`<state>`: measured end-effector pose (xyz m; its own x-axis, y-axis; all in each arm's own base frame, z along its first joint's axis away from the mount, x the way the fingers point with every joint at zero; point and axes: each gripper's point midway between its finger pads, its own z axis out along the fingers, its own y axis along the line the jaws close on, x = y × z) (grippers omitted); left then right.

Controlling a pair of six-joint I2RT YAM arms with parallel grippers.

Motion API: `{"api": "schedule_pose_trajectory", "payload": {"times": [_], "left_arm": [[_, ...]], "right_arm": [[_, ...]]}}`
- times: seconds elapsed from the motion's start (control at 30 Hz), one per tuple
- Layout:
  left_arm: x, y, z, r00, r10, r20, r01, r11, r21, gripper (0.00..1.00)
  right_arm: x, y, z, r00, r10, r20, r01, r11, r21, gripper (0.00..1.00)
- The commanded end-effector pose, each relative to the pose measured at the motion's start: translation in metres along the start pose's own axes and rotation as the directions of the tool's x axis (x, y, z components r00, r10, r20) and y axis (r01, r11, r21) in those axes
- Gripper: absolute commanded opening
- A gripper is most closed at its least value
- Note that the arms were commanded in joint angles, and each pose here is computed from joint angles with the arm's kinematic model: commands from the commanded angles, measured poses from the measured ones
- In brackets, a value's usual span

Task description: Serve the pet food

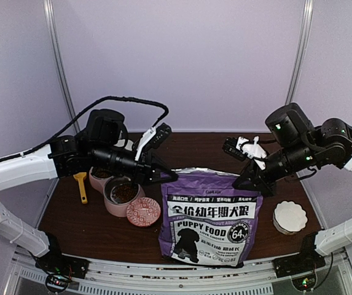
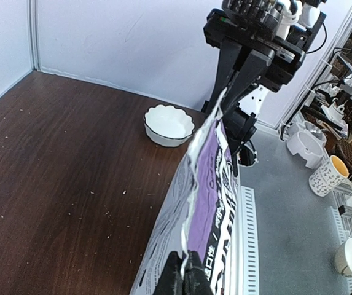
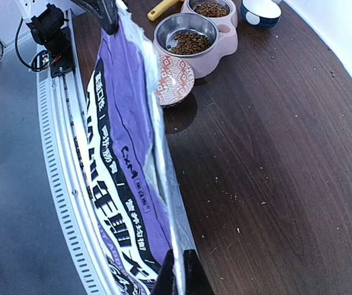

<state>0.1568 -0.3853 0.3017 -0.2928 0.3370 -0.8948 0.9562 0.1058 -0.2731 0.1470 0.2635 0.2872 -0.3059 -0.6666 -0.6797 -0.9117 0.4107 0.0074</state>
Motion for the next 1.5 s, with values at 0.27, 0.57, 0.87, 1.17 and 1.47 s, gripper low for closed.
{"api": "schedule_pose_trajectory", "payload": {"times": [0.27,0.57,0.87,1.17,1.47], "left_arm": [[-0.020,0.006,-0.019,0.997,0.038,0.073,-0.035,0.998,-0.044,0.00],[-0.020,0.006,-0.019,0.996,0.038,0.075,-0.035,0.999,-0.042,0.00],[-0.022,0.006,-0.019,0.996,0.039,0.079,-0.036,0.999,-0.040,0.00],[-0.025,0.019,-0.013,0.996,0.033,0.082,-0.025,0.996,-0.088,0.00],[-0.070,0.059,0.010,0.990,0.086,0.110,-0.061,0.975,-0.212,0.10]], "right_arm": [[0.036,-0.018,-0.014,0.995,0.044,-0.089,-0.034,0.994,0.105,0.00],[0.037,-0.025,-0.025,0.996,0.055,-0.065,-0.045,0.988,0.147,0.02],[0.026,-0.030,-0.032,0.998,0.062,-0.001,-0.061,0.982,0.179,0.13],[0.011,-0.058,-0.031,0.988,0.122,0.092,-0.145,0.940,0.308,0.00],[-0.026,-0.141,-0.041,0.892,0.288,0.349,-0.428,0.786,0.446,0.00]]}}
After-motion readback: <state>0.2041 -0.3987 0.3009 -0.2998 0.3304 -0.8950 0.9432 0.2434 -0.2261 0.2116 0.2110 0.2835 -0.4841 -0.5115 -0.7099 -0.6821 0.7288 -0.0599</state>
